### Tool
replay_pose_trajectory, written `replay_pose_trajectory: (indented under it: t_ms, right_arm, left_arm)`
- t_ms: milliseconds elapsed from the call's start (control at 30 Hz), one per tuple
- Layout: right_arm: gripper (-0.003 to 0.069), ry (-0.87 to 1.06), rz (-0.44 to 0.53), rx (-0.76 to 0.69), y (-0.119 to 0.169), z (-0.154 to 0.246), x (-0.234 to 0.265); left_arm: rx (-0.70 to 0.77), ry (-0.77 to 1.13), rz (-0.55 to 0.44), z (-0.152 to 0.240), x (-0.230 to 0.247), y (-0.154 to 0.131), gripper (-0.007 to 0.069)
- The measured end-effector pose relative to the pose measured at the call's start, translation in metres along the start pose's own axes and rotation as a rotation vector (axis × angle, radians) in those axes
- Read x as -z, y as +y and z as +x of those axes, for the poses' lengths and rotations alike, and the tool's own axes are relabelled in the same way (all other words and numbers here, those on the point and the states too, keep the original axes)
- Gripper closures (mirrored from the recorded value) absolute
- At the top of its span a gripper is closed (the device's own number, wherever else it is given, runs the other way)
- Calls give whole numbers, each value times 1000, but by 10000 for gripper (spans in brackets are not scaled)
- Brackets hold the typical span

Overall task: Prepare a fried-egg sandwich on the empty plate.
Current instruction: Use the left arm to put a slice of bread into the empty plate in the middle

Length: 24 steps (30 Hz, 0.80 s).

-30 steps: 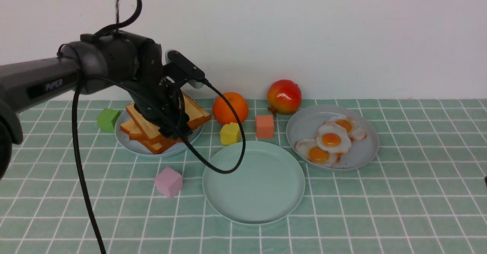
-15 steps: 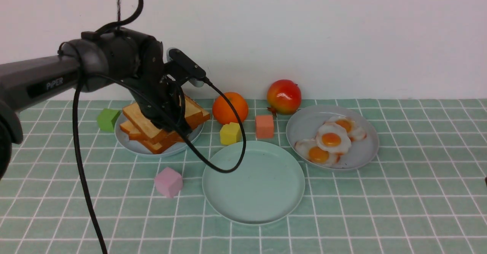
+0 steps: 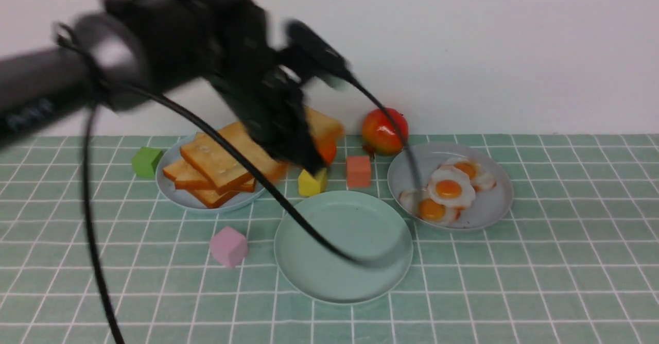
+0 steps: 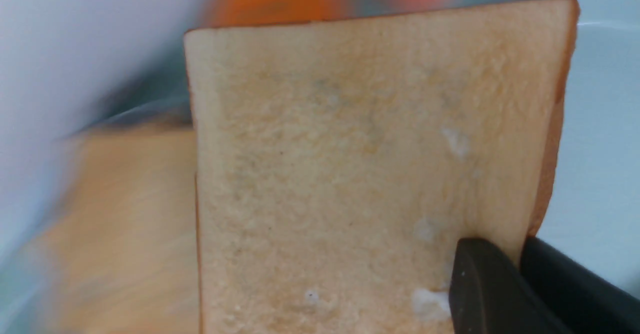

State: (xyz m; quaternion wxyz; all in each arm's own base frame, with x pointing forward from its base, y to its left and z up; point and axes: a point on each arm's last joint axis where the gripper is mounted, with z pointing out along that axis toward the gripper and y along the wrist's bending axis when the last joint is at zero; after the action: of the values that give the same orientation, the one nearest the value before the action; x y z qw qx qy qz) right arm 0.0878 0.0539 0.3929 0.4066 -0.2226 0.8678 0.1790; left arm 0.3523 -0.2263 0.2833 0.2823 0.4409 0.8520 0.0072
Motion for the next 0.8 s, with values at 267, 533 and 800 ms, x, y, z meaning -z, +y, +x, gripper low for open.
replay_pose_trajectory:
  t_ms: [267,533,800]
  right_arm:
    - [627,-43,4,24,6,10,19]
    - [627,-29,-1,15,9,15,24]
    - [620,-28,2,15,8,15,24]
  left_arm:
    - [-237,128,64,0,-61,-90,592]
    - [-225,156,8,4,-78,-94,592]
    - [-226,163,1,4,-78,-94,432]
